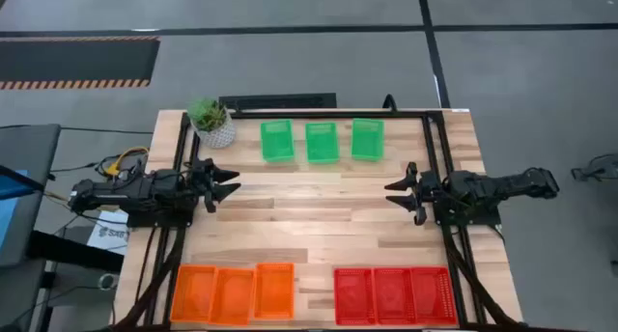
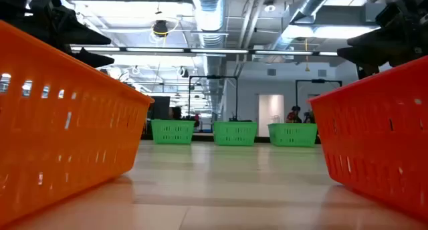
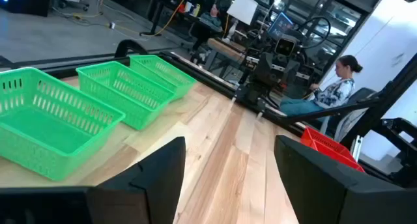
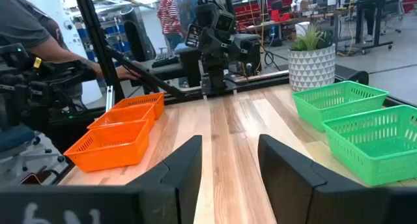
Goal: Stack baskets by color
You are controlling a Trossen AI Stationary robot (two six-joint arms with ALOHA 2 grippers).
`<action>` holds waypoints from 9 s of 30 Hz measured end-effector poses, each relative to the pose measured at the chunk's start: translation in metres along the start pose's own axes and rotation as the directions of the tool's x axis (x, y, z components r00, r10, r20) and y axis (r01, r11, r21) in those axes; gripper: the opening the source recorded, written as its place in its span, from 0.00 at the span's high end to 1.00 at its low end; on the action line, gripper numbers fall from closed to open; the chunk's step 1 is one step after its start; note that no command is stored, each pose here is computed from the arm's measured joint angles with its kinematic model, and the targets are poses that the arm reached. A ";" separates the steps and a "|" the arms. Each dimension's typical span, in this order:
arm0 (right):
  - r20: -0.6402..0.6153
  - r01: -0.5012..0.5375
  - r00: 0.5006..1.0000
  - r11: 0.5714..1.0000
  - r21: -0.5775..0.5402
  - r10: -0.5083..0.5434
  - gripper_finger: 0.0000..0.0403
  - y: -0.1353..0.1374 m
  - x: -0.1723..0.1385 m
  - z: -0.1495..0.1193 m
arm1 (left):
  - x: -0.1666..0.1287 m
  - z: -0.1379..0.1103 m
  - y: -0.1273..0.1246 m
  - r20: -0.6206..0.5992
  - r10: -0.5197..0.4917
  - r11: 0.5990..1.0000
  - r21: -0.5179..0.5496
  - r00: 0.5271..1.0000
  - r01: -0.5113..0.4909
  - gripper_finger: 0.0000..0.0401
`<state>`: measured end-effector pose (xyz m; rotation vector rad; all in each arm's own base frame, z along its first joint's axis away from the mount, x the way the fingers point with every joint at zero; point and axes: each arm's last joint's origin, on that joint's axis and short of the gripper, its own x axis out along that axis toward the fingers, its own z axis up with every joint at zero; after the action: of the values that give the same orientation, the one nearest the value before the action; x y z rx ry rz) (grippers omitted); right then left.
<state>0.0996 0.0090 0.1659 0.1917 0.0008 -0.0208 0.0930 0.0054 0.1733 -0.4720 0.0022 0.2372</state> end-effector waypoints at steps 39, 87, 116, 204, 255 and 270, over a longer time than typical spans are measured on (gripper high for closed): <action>0.000 0.000 1.000 1.000 0.000 0.000 0.57 0.000 0.000 0.000 | 0.000 0.000 0.000 0.000 0.000 1.000 0.000 1.000 0.000 0.44; 0.084 0.020 0.991 0.756 0.654 -0.099 0.57 -0.005 0.000 0.009 | -0.002 0.007 0.008 0.171 0.297 0.799 -0.584 0.939 -0.146 0.44; -0.323 0.612 0.772 0.502 0.612 -0.548 0.67 -0.005 0.026 0.186 | 0.025 0.151 -0.072 -0.049 0.323 0.779 -0.554 0.945 -0.295 0.44; -0.739 0.868 0.492 0.324 0.376 -0.460 0.97 -0.154 0.229 0.084 | 0.102 0.091 0.063 -0.553 0.448 0.627 -0.366 0.702 -0.688 0.44; -0.797 0.913 0.392 0.298 0.277 -0.459 0.84 -0.153 0.231 0.064 | 0.101 0.091 0.063 -0.553 0.450 0.624 -0.367 0.701 -0.690 0.44; -0.798 0.910 0.394 0.315 0.269 -0.456 0.67 -0.153 0.231 0.064 | 0.101 0.091 0.063 -0.553 0.450 0.624 -0.368 0.702 -0.690 0.44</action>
<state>0.3274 -0.1577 0.1987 0.9781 0.7724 -0.9595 0.1726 0.1236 0.2198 -1.1093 0.5368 0.8069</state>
